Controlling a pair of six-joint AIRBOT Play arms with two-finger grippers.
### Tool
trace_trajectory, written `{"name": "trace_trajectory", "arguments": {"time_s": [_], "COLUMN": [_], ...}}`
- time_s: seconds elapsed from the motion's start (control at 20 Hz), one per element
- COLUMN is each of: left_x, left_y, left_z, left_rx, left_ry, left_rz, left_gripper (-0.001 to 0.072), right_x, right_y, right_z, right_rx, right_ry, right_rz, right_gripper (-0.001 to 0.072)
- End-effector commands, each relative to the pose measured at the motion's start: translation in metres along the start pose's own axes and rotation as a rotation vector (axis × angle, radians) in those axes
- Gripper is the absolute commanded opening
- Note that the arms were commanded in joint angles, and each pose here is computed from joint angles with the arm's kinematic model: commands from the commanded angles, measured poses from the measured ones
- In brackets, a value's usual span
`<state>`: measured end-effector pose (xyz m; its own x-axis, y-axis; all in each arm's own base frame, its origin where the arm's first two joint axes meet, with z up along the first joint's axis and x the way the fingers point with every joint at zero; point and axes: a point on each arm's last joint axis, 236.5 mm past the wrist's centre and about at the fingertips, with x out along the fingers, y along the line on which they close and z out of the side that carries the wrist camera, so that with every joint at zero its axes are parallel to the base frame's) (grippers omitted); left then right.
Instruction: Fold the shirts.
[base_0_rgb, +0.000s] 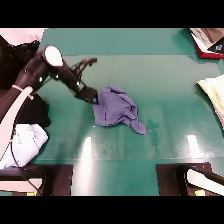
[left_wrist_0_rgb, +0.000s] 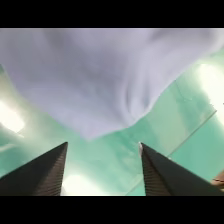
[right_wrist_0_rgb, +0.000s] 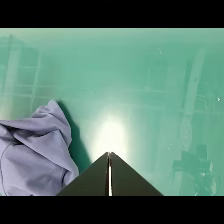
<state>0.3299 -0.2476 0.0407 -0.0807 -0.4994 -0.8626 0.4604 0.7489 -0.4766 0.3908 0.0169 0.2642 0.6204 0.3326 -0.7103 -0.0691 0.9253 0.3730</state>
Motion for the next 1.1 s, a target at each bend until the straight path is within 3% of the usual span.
{"name": "trace_trajectory", "arguments": {"time_s": [0.0, 0.25, 0.55, 0.6, 0.65, 0.7, 0.85, 1.05], "left_x": [0.045, 0.084, 0.09, 0.09, 0.09, 0.09, 0.08, 0.022], "left_y": [0.014, 0.036, 0.024, 0.023, 0.023, 0.022, 0.011, -0.012], "left_z": [-0.031, -0.048, -0.028, -0.027, -0.027, -0.027, -0.028, -0.002], "left_rx": [-0.151, -0.261, -0.256, -0.262, -0.257, -0.249, -0.208, -0.06], "left_ry": [-0.018, -0.052, -0.153, -0.153, -0.156, -0.158, -0.122, -0.228], "left_rz": [-0.057, -0.05, -0.136, -0.143, -0.142, -0.145, -0.163, -0.125], "left_gripper": [0.0539, 0.0539, 0.0536, 0.0464, 0.0144, 0.0029, 0.0028, 0.0028], "right_x": [0.0, 0.0, 0.0, 0.0, 0.0, 0.0, 0.014, 0.072], "right_y": [0.0, 0.001, 0.001, 0.001, 0.001, 0.001, 0.0, 0.01], "right_z": [0.0, -0.002, -0.006, -0.009, -0.012, -0.017, -0.051, -0.15], "right_rx": [0.0, -0.001, 0.0, 0.0, 0.0, 0.0, 0.028, 0.071], "right_ry": [0.001, 0.011, 0.025, 0.038, 0.054, 0.071, 0.191, 0.436], "right_rz": [0.0, 0.002, 0.004, 0.004, 0.005, 0.005, 0.022, 0.078], "right_gripper": [0.0021, 0.0021, 0.0021, 0.0022, 0.0021, 0.0021, 0.0021, 0.0024]}}
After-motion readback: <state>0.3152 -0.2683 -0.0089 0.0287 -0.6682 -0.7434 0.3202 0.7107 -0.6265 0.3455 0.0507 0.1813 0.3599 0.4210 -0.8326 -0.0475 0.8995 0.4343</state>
